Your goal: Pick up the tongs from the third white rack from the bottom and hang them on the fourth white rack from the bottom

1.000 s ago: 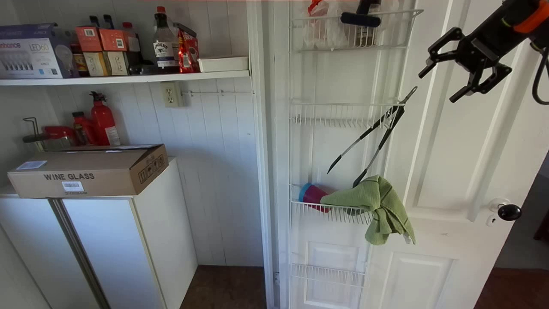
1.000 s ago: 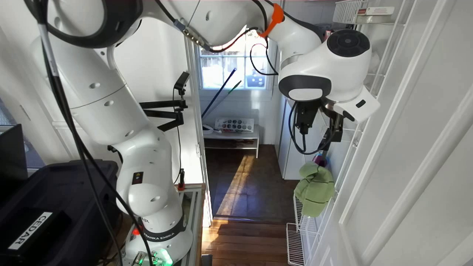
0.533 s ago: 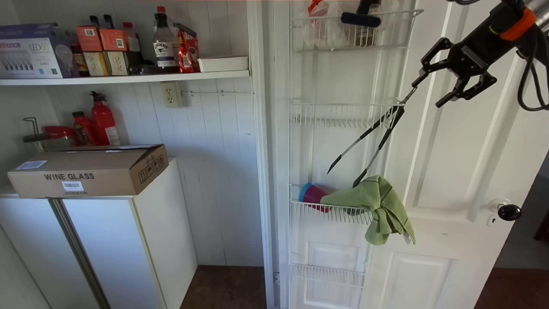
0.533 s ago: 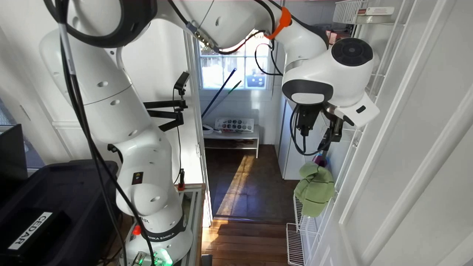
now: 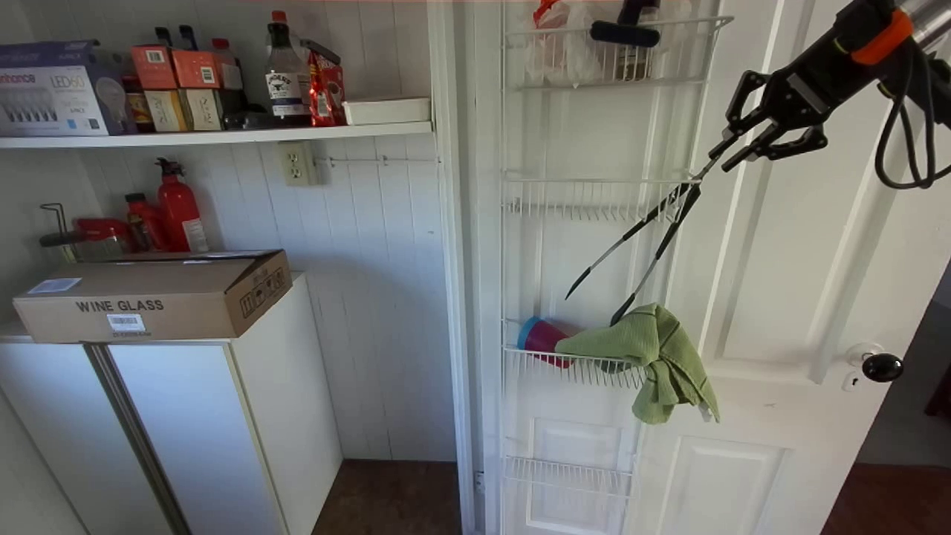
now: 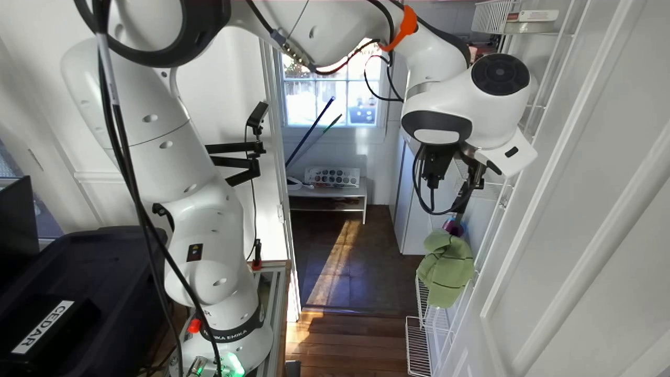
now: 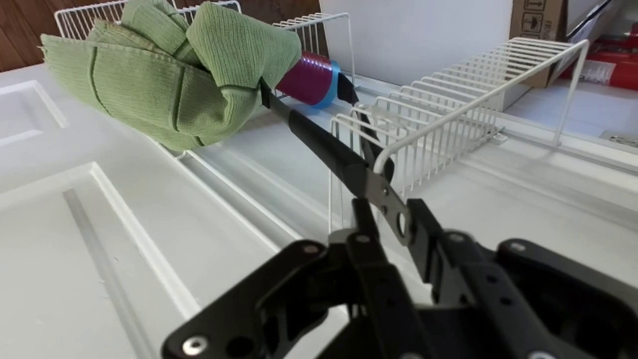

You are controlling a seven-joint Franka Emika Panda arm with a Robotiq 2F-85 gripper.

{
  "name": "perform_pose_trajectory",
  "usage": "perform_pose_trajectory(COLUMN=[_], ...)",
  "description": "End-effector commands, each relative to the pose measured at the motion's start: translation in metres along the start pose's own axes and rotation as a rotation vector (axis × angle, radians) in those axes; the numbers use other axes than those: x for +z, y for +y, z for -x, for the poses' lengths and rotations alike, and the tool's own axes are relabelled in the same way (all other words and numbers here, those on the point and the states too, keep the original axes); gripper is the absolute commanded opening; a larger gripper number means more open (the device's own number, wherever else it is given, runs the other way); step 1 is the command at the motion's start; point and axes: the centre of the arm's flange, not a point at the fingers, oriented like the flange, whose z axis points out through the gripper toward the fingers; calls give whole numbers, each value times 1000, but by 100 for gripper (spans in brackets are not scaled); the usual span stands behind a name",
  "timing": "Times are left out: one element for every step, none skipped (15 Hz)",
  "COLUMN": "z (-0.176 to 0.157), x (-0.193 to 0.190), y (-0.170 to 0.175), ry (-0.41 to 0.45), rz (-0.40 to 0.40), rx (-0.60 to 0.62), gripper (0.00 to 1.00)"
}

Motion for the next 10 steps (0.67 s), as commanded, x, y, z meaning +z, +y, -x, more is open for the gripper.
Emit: perform_pose_trajectory(z=[-5,-5,-6,-6,-6,-7,-7,-8,-8,-10], x=[4,4,5,5,5,5,4,3,1,-3], y=[0,-2,0,0,1,1,0,-1,-3,-5], ry=[-8,-7,-8,-8,-9,-9,-7,-5,-2,5], rz=[-30,-33,-30,-30,-30,-29,-29,-27,-25,-22], rx=[4,3,3,1,0,-2,-6,-15,-23,-34], gripper=[0,0,0,1,1,1,1,1,1,1])
